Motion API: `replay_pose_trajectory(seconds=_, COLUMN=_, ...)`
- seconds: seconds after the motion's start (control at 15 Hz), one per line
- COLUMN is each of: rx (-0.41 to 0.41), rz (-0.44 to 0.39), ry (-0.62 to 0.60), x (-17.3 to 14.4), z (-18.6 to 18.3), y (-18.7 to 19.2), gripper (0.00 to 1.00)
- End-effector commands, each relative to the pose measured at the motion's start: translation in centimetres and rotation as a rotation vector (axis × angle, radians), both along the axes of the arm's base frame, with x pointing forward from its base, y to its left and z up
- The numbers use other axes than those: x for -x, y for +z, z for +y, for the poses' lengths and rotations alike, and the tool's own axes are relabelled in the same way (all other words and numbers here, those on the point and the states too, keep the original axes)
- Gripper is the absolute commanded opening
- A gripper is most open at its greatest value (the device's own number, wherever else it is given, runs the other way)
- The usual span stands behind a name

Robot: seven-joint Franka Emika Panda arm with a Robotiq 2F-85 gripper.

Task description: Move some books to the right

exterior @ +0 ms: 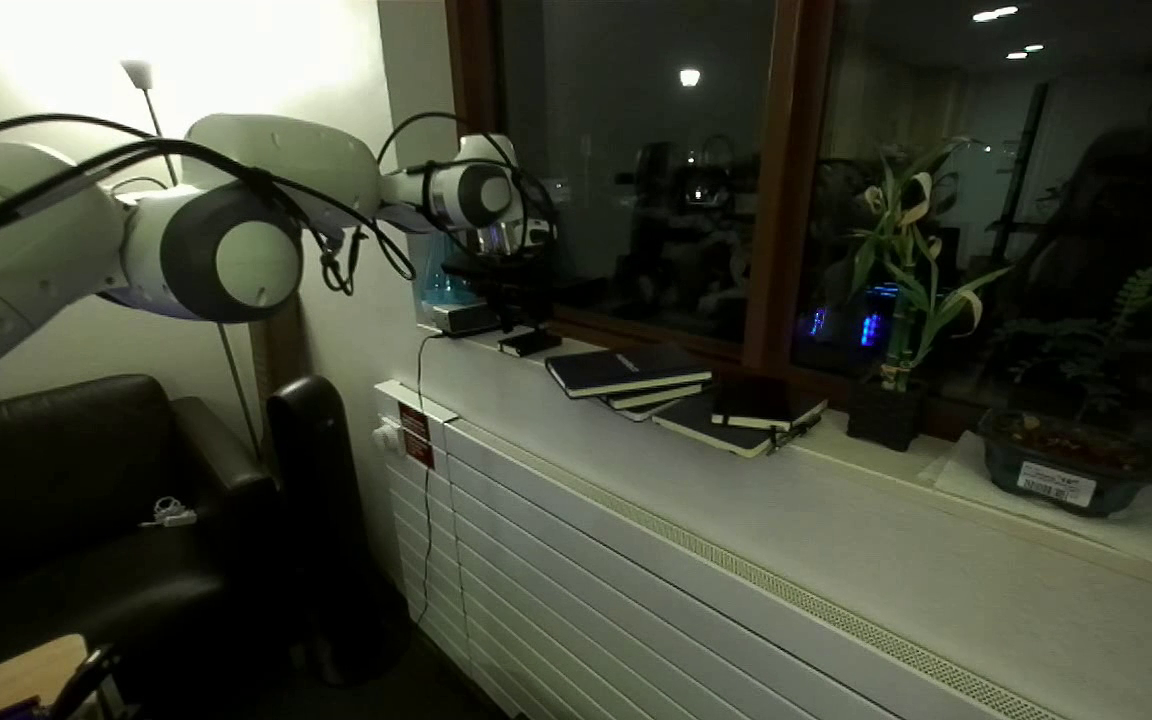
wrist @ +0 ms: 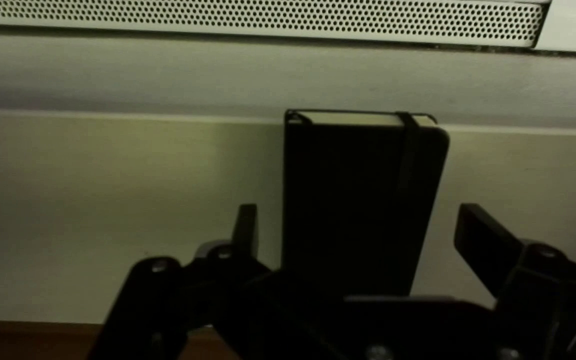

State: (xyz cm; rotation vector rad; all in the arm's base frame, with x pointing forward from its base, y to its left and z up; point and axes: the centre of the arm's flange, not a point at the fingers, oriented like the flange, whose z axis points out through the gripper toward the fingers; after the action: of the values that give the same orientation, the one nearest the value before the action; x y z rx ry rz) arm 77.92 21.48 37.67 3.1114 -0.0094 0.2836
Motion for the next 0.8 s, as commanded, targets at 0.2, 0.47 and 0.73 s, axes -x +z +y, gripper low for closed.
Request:
replay_pose_trajectory(seconds=0.2, rx=0.003, rz=0.027, ry=-0.054, x=0.0, z=-3.9, y=3.6, gripper=1.0)
replay_pose_trajectory(seconds=0.47, rx=0.019, rz=0.01, ry=-0.115, x=0.6, z=-7.8, y=6.3, gripper=1.0)
replay_pose_trajectory(seconds=0.73, rx=0.035, rz=-0.025, ry=-0.157, x=2.0, z=-11.2, y=8.9, gripper=1.0)
